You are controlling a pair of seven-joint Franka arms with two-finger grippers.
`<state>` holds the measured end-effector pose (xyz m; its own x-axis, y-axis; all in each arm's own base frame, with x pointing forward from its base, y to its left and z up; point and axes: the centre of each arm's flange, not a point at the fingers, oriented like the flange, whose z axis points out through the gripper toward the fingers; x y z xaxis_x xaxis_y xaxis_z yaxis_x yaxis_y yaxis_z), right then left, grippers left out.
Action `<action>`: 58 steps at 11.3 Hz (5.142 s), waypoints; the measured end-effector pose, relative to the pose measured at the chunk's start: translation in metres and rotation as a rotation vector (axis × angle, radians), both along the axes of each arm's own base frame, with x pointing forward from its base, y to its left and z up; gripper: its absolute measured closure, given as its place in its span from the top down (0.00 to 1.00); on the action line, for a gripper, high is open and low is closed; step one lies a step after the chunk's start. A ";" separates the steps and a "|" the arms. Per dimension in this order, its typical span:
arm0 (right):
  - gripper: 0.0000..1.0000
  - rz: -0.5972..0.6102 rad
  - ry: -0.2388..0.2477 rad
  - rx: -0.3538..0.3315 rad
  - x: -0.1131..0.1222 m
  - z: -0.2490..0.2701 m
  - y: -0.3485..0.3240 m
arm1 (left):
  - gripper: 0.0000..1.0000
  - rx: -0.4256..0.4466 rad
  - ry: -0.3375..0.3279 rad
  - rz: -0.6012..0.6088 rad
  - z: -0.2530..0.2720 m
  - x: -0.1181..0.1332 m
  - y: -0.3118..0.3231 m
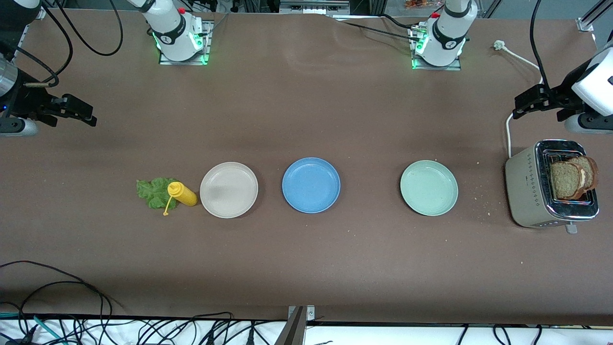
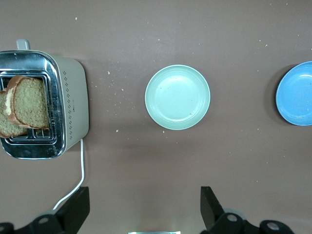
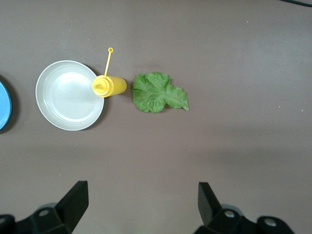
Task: Make sandwich in blue plate with both arms
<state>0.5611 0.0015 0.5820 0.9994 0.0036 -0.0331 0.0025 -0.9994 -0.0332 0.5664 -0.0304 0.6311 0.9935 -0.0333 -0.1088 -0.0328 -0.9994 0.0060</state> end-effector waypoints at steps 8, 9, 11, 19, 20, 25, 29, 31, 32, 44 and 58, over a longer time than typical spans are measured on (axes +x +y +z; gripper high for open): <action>1.00 -0.003 0.000 0.000 0.000 0.000 -0.002 | 1.00 0.000 0.000 0.000 0.000 0.000 0.000; 1.00 -0.004 0.000 0.000 0.000 0.000 -0.002 | 1.00 0.000 0.000 0.000 0.000 0.000 0.000; 1.00 -0.003 0.000 0.000 0.000 0.000 -0.002 | 1.00 0.000 0.000 0.000 0.000 0.000 0.000; 1.00 -0.002 0.001 0.000 0.000 0.000 -0.001 | 1.00 0.000 0.000 0.001 0.000 0.000 0.001; 1.00 -0.002 0.001 0.000 0.000 0.000 -0.001 | 1.00 0.000 0.000 0.002 0.000 0.000 0.001; 1.00 -0.006 0.002 0.000 0.000 0.000 -0.003 | 1.00 0.000 0.000 0.003 0.000 0.000 0.002; 1.00 -0.011 0.002 0.000 0.000 0.000 -0.006 | 1.00 0.000 0.000 0.003 0.000 0.000 0.002; 1.00 -0.011 0.002 0.000 0.000 0.000 -0.006 | 1.00 0.000 0.000 0.004 0.000 0.000 0.002; 1.00 -0.011 0.002 0.000 0.000 -0.001 -0.006 | 1.00 0.000 0.000 0.005 0.000 0.000 0.003; 1.00 -0.012 0.003 0.000 0.000 -0.001 -0.007 | 1.00 0.000 0.010 0.031 -0.003 0.000 0.018; 1.00 -0.014 0.003 0.000 0.000 -0.001 -0.008 | 1.00 -0.022 -0.074 0.038 -0.080 0.045 0.203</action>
<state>0.5613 -0.0062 0.5810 0.9993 -0.0107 -0.0364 -0.0119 -0.9994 -0.0329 0.6115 0.1726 0.5507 0.9994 0.0034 -0.0345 0.0043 -0.9996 0.0270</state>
